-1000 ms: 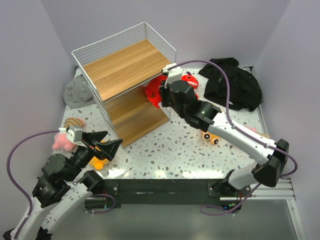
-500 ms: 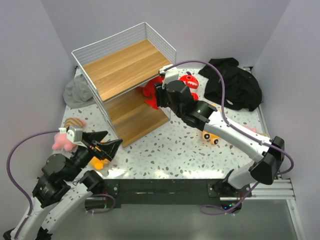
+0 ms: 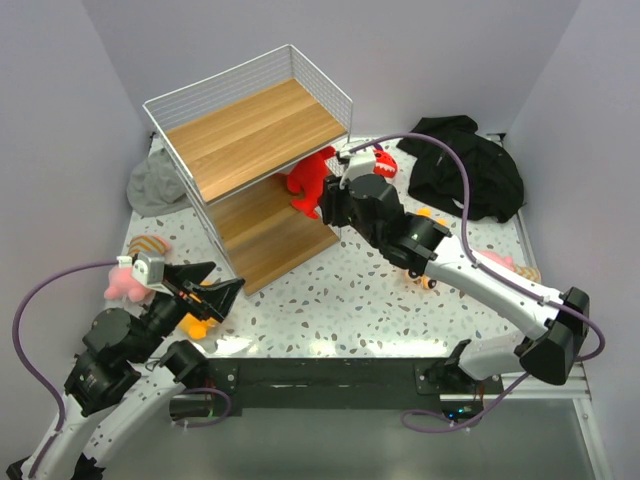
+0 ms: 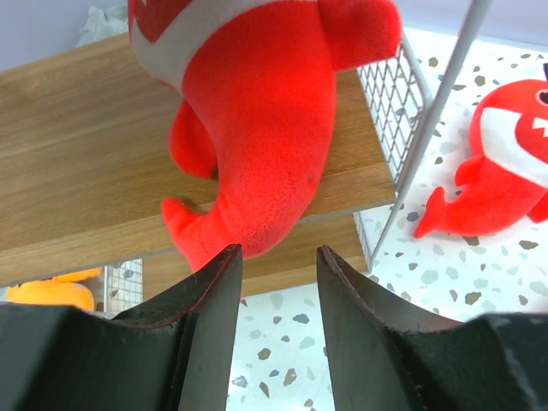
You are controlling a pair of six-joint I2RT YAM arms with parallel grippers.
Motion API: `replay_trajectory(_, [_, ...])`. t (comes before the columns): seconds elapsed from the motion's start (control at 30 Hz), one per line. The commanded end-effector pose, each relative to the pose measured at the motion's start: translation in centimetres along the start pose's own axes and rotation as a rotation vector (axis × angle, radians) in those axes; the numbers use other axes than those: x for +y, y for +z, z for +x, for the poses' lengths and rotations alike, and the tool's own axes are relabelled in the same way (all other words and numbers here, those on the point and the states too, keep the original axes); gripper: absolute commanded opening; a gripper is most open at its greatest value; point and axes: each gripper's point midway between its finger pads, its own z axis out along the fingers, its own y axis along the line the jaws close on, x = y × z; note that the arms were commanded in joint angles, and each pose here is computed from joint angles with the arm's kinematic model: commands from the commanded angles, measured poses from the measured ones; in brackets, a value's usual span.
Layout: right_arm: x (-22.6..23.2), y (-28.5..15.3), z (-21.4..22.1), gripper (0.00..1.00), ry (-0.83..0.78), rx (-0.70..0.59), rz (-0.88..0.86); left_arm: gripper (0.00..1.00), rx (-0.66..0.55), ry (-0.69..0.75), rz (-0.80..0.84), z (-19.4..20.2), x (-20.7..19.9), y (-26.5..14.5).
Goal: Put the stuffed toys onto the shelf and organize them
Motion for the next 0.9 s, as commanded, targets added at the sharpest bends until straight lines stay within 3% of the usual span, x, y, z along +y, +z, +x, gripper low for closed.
replay_trajectory(0.0, [1.3, 0.6, -1.6, 0.41, 0.057, -0.058, -0.043, 1.00, -0.022, -0.012, 0.021, -0.5, -0.5, 0.0])
replay_trajectory(0.2, [1.6, 1.5, -2.0, 0.38, 0.070, -0.067, -0.032, 1.00, -0.026, -0.012, 0.021, -0.6, -0.5, -0.1])
replay_trajectory(0.43, [-1.1, 1.5, -2.1, 0.33, 0.043, -0.086, 0.105, 1.00, -0.022, -0.012, 0.021, -0.5, -0.5, 0.0])
replay_trajectory(0.53, [-0.5, 1.3, -1.9, 0.33, 0.024, -0.073, 0.061, 1.00, -0.020, -0.012, 0.016, -0.5, -0.4, 0.1])
replay_trajectory(0.77, [-0.1, -2.8, -0.9, 0.48, 0.040, -0.020, -0.059, 1.00, -0.020, -0.013, 0.014, -0.5, -0.4, 0.1])
replay_trajectory(0.87, [-1.7, -3.9, 0.5, 0.49, 0.032, 0.003, -0.027, 1.00, -0.017, -0.011, 0.013, -0.5, -0.4, 0.2])
